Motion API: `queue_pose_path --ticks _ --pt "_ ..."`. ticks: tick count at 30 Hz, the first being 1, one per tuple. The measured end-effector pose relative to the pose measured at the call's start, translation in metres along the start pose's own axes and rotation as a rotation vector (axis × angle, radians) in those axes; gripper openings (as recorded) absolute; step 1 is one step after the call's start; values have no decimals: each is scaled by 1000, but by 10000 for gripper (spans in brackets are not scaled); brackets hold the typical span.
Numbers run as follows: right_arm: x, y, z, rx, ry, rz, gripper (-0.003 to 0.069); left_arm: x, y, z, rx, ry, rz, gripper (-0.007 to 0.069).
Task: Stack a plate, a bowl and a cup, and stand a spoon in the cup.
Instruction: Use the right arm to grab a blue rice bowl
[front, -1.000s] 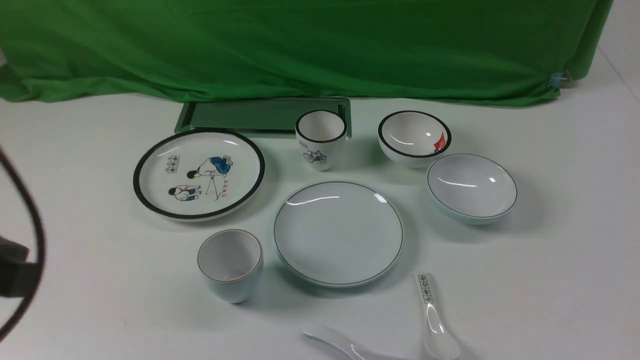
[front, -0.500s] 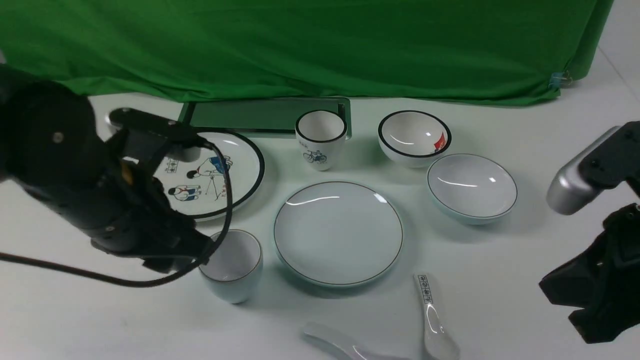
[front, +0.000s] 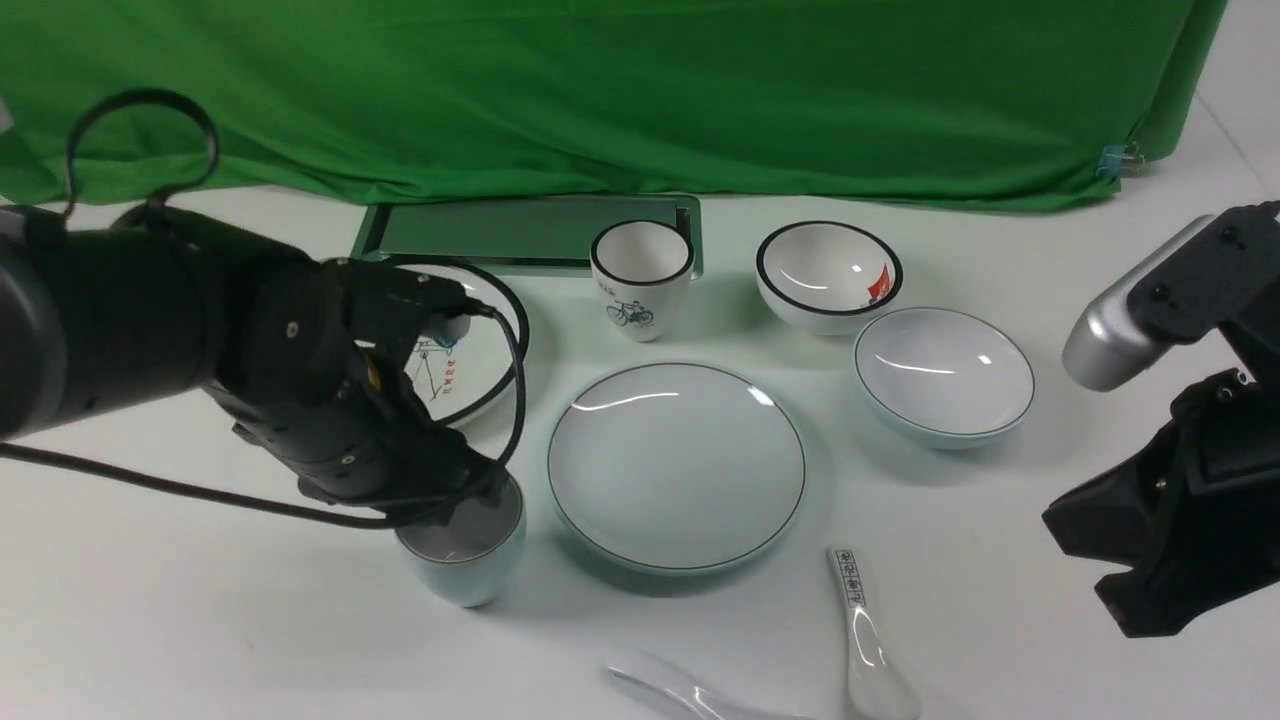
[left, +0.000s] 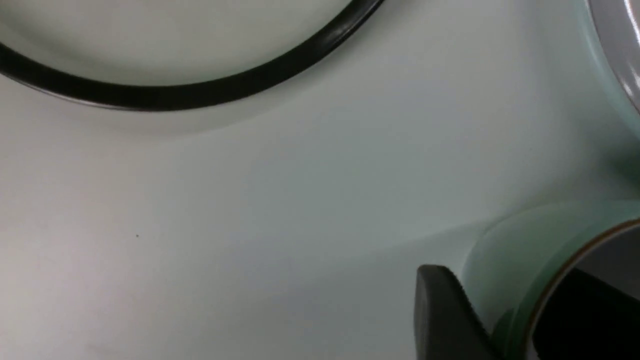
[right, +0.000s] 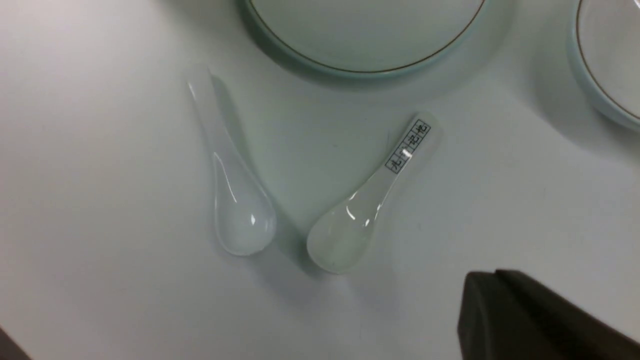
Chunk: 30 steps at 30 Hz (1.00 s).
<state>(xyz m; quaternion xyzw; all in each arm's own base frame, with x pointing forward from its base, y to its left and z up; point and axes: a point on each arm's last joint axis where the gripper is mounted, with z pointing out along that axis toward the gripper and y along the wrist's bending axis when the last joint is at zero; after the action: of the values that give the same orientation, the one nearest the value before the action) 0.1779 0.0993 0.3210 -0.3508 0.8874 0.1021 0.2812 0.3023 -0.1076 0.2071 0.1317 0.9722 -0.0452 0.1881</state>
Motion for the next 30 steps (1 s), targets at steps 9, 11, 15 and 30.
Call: queue_pose_path --ticks 9,11,15,30 --pt "0 0 0 0 0 0 21 0 0 4 0 1 3 -6" --pt "0 0 0 2 -2 0 21 0 0 5 0 2 3 -6" --pt "0 -2 0 17 4 -8 21 0 0 5 0 2 3 -2" --pt "-17 -39 29 226 117 147 413 -1 -1 -38 7 -91 5 528"
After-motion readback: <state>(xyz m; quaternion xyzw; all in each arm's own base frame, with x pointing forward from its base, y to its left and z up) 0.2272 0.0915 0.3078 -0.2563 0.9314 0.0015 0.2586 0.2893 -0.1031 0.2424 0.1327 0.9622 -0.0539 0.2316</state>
